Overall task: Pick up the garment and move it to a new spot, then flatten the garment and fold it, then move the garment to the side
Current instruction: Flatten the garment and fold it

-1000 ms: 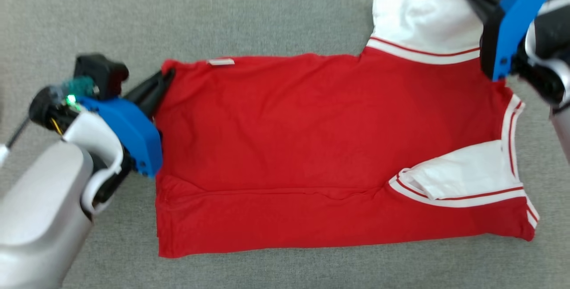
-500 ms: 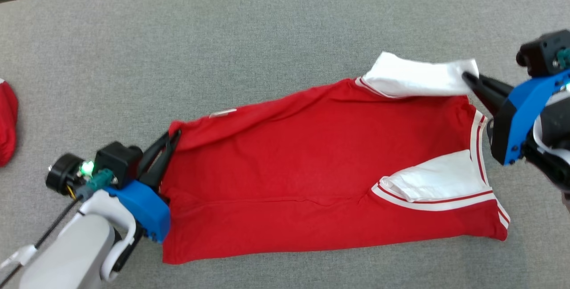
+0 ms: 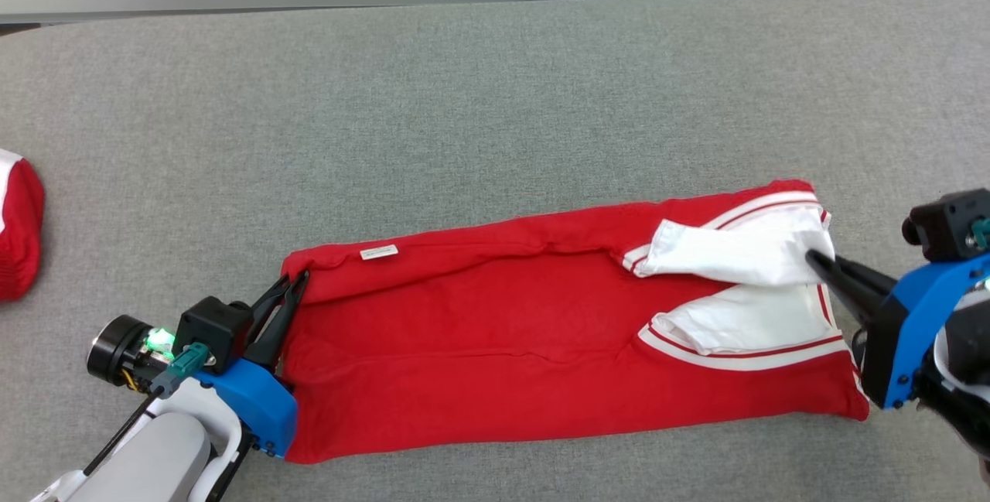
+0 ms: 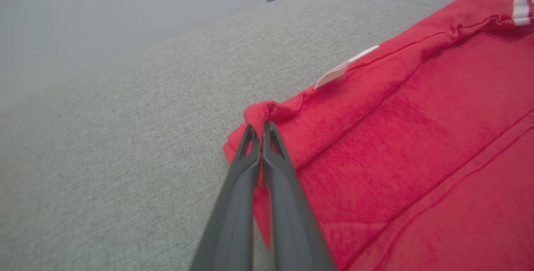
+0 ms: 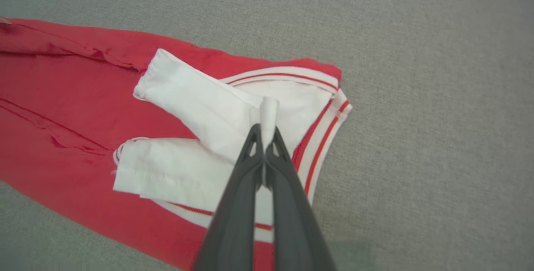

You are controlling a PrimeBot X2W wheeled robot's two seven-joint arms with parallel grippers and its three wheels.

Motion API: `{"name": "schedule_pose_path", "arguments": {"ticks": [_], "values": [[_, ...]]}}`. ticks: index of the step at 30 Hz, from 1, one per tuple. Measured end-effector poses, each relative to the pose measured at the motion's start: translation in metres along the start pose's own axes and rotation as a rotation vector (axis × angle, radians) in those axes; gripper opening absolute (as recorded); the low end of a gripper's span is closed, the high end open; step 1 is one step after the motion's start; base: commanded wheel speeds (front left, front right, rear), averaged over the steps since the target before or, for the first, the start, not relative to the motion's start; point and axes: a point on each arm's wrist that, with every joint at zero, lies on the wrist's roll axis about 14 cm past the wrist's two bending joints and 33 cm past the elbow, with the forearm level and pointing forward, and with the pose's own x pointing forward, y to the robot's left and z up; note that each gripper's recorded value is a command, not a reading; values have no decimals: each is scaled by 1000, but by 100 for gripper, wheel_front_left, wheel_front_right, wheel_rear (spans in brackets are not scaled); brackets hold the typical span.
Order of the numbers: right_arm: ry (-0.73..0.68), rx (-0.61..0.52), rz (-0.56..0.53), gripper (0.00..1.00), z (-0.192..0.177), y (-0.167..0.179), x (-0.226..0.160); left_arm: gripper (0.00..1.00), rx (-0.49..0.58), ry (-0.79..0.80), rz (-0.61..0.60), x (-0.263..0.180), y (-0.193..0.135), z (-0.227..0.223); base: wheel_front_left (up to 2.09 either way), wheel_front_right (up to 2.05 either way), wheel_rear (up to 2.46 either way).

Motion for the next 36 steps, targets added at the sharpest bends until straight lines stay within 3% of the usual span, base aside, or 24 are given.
{"name": "schedule_pose_path", "arguments": {"ticks": [10, 11, 12, 13, 14, 15, 23, 31, 36], "values": [[39, 81, -20, 0, -31, 11, -26, 0, 42, 2, -6, -6, -9, -7, 0, 0, 0], [42, 86, -18, 19, -33, 13, -28, 0, 47, 7, -8, -8, -10, -10, 0, 0, 0], [45, 93, -20, 46, -35, 14, -29, 0, 51, 12, -7, -9, -10, -12, 0, 0, 0], [50, 103, -21, 100, -37, 15, -31, 42, 56, 19, -7, -10, -11, -14, 0, 0, 0], [57, 111, -22, 100, -40, 16, -32, 66, 60, 28, -8, -11, -11, -17, 0, 0, 0], [70, 120, -27, 100, -44, 15, -33, 100, 60, 39, -7, -13, -12, -20, 0, 0, 0], [80, 150, -74, 100, -52, 10, -47, 100, 18, 35, 86, -28, -4, -22, 0, 0, 0], [-75, 206, -129, 100, -28, 3, -59, 100, -205, -194, 316, -46, 21, 30, 0, 0, 0], [-185, 259, -188, 100, -15, -6, -65, 100, -288, -358, 431, -68, 36, 66, 0, 0, 0]]}}
